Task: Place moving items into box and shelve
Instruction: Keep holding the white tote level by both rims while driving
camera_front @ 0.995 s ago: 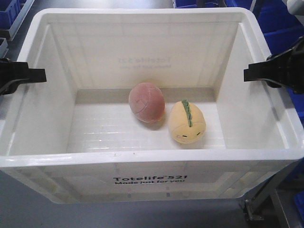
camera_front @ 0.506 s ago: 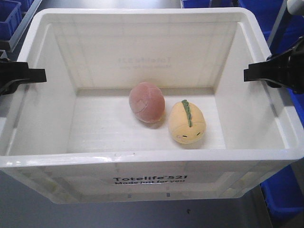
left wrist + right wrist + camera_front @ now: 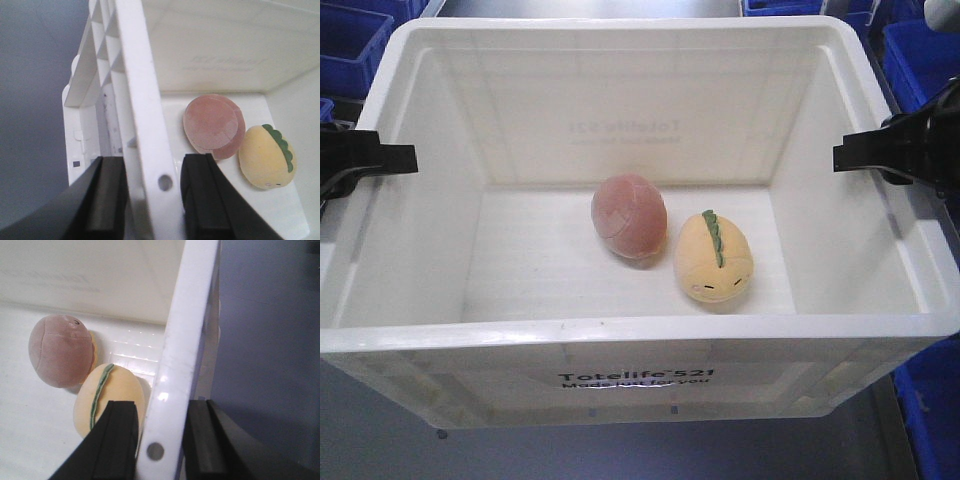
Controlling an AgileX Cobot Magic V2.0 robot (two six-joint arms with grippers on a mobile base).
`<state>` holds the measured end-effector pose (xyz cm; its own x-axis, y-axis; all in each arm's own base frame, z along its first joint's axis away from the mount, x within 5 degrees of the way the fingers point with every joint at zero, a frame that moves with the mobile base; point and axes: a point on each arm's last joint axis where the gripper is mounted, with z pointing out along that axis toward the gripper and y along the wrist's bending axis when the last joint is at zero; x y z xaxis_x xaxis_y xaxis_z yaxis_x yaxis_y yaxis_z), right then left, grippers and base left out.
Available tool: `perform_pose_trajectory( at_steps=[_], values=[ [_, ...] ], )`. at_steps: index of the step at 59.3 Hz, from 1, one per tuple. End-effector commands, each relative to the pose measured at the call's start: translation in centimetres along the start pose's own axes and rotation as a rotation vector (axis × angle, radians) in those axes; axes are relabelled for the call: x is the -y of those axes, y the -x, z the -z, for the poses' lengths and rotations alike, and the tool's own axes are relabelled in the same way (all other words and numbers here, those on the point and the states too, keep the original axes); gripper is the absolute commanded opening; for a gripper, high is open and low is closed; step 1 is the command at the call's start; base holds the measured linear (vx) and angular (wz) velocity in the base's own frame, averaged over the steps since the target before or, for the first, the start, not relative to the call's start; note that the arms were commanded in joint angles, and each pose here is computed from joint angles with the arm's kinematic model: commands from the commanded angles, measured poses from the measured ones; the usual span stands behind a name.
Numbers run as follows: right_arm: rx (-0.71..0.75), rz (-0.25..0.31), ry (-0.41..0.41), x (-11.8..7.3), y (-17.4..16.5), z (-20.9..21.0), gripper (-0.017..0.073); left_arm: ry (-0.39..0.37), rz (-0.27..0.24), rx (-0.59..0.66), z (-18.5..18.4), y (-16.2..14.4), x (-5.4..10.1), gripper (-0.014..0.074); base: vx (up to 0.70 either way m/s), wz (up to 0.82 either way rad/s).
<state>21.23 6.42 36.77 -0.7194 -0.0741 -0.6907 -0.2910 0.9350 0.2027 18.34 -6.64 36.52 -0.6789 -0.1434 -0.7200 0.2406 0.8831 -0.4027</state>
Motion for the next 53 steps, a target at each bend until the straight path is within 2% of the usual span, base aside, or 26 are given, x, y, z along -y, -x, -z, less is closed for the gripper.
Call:
perform_pose_trajectory(
  at_steps=[1,29,53],
  values=[
    [0.189,-0.019,0.051,-0.88,1.97,1.99,-0.0004,-0.078,0.027,0.186,1.79,2.03,1.42,-0.0003,0.36,0.15],
    [0.189,-0.019,0.051,-0.88,1.97,1.99,-0.0004,-0.078,0.027,0.186,1.79,2.03,1.42,-0.0003,0.34,0.20],
    [0.189,-0.019,0.051,-0.88,1.97,1.99,-0.0004,-0.078,0.027,0.186,1.79,2.03,1.42,-0.0003,0.26,0.40]
  ],
)
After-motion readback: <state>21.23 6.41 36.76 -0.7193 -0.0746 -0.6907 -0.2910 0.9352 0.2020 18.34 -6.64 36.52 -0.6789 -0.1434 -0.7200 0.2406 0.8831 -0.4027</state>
